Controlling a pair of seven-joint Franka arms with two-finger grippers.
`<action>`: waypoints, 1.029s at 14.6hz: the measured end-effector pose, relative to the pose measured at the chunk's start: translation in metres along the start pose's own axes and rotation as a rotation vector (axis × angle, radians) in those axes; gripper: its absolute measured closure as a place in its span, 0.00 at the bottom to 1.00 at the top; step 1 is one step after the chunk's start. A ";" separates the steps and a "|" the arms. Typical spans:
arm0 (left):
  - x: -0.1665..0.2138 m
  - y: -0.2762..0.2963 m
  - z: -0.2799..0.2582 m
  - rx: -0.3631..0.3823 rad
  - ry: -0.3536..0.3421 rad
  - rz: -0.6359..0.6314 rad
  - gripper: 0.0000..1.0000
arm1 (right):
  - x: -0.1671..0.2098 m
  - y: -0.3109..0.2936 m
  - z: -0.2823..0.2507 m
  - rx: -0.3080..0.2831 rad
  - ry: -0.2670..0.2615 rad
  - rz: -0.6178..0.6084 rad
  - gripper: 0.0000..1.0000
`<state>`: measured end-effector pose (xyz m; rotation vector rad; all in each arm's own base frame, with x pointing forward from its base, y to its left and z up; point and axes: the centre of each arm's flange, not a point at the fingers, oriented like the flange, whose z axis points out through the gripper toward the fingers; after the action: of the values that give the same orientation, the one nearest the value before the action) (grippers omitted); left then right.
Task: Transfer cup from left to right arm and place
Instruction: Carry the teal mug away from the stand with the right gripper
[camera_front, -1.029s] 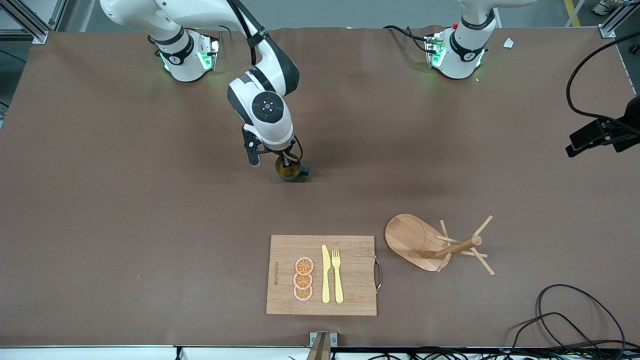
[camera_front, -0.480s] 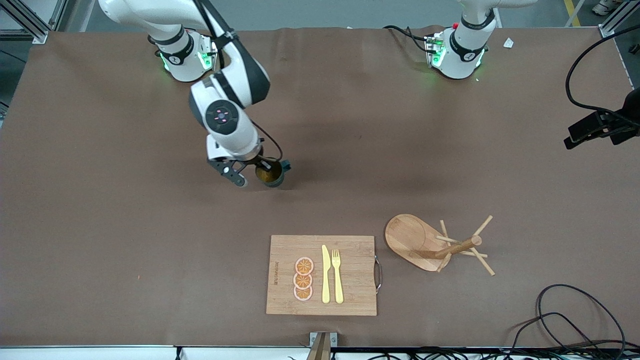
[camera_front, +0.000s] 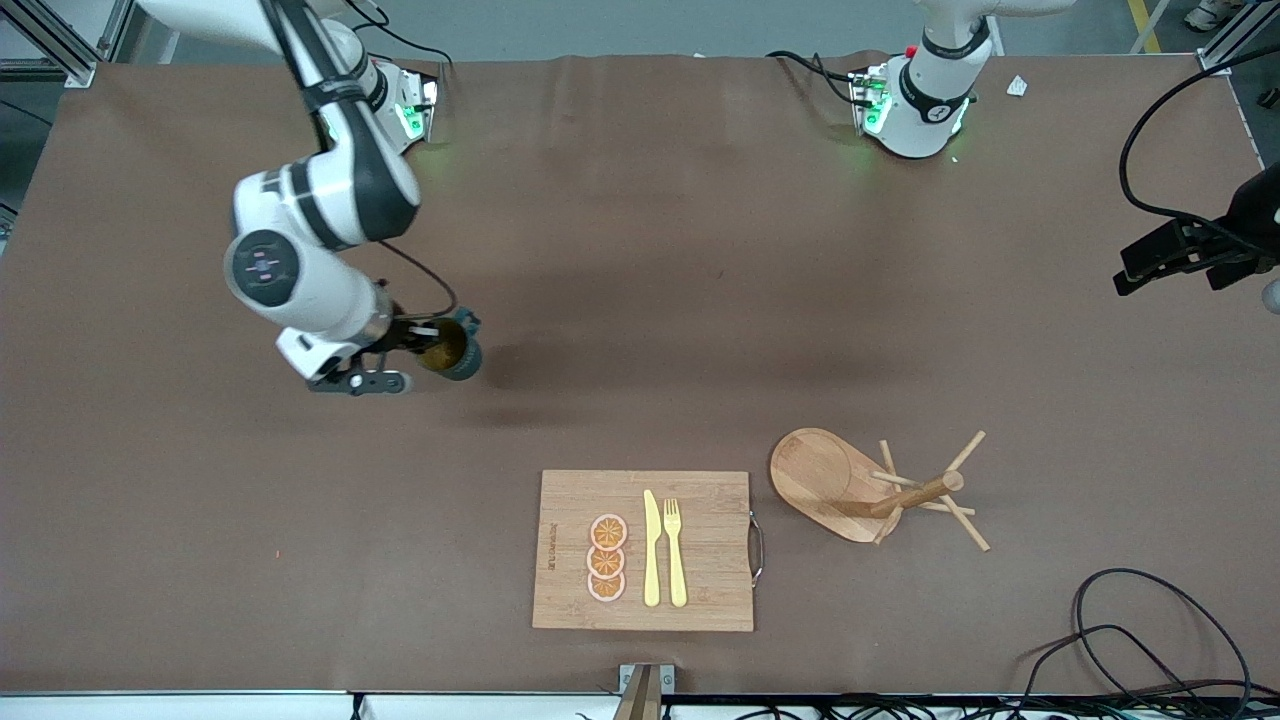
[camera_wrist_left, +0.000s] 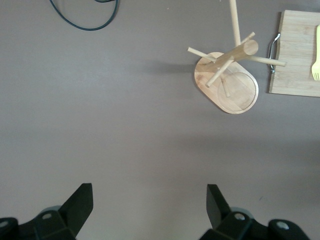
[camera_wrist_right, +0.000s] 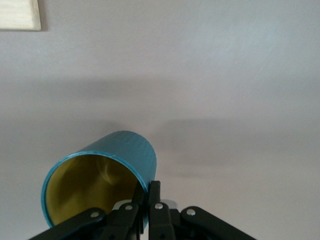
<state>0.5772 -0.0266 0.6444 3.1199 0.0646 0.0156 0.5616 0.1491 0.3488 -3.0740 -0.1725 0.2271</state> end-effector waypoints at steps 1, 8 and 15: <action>0.000 0.002 0.001 0.000 -0.001 0.004 0.00 | 0.003 0.030 -0.002 0.006 0.003 -0.092 0.94; -0.001 0.014 0.004 -0.001 -0.005 0.029 0.00 | 0.003 0.180 -0.007 -0.058 0.051 -0.720 0.94; 0.002 0.012 -0.001 -0.004 0.021 0.026 0.00 | 0.010 0.232 0.035 -0.103 0.042 -1.222 0.94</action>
<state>0.5794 -0.0385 0.6453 3.1170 0.0246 0.0492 0.5913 -0.0783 0.2985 -2.4376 -1.9251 0.0684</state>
